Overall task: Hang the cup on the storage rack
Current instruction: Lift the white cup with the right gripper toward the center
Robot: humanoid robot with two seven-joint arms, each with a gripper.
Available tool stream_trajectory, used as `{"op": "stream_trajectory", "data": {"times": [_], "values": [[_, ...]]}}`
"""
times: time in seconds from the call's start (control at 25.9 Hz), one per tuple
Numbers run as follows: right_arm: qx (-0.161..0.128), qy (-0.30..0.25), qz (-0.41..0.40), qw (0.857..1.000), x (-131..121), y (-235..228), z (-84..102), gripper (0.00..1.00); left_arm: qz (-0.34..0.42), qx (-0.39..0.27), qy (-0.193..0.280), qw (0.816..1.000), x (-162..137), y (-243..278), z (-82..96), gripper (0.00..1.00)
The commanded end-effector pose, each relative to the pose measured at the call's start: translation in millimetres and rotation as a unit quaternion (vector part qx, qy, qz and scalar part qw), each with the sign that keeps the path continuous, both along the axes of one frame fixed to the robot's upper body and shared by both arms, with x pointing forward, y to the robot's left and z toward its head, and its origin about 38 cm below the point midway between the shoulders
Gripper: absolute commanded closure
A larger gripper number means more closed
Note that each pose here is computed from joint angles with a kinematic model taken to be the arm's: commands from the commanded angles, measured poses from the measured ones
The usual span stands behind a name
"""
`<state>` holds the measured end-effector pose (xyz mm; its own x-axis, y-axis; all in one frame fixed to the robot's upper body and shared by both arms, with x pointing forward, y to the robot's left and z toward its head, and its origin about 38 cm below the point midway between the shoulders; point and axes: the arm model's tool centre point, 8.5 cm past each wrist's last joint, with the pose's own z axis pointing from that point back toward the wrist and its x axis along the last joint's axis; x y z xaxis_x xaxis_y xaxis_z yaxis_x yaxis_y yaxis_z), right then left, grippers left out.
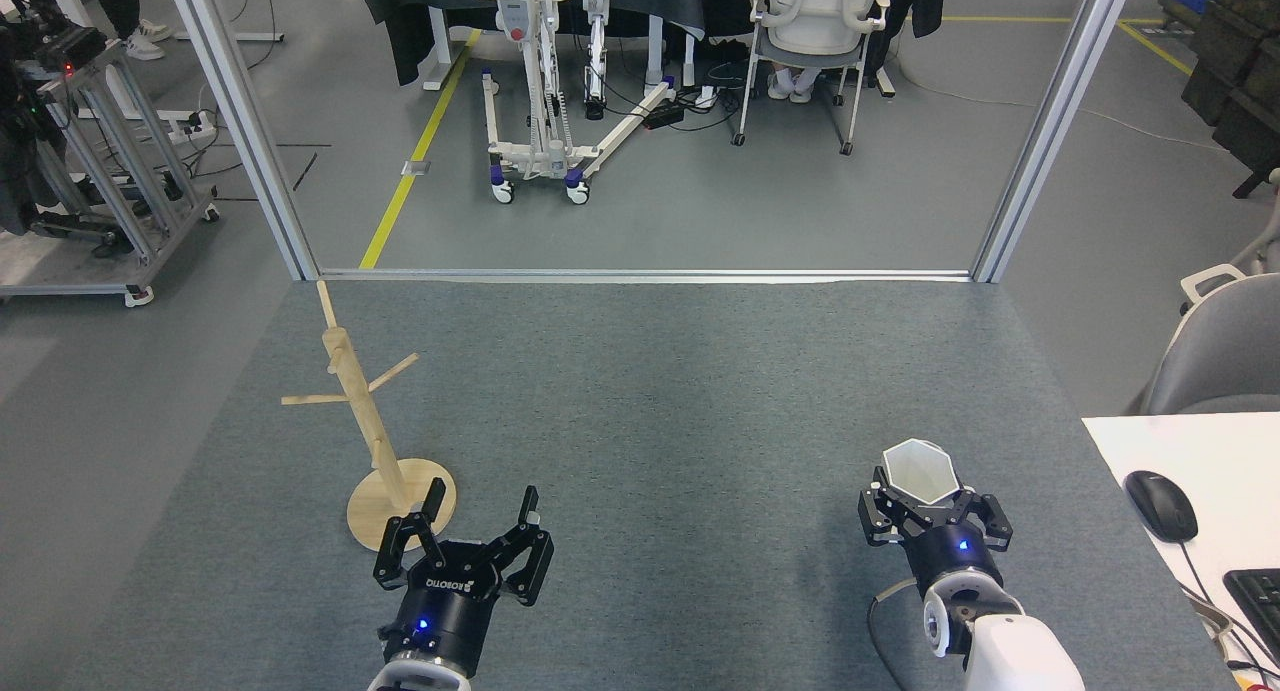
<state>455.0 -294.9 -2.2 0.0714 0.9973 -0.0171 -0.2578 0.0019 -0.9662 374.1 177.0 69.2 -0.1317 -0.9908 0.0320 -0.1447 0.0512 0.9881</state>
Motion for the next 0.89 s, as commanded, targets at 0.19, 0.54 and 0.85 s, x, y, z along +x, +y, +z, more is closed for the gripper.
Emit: {"op": "stream_trajectory", "data": {"times": [0.19, 0.54, 0.85], "values": [[0.016, -0.013, 0.009, 1.000, 3.0, 3.0, 8.8, 0.75, 0.002, 0.000, 0.000, 1.000, -0.5, 0.4, -0.1, 0.01], [0.052, -0.069, 0.099, 0.991, 27.3, -9.6, 67.4, 0.80, 0.002, -0.001, 0.000, 1.000, 0.0, 0.4, 0.5, 0.01], [0.079, -0.097, 0.257, 0.958, 31.4, 6.6, 116.1, 0.88, -0.011, -0.001, -0.006, 1.000, 3.6, -4.6, 5.2, 0.01]]}}
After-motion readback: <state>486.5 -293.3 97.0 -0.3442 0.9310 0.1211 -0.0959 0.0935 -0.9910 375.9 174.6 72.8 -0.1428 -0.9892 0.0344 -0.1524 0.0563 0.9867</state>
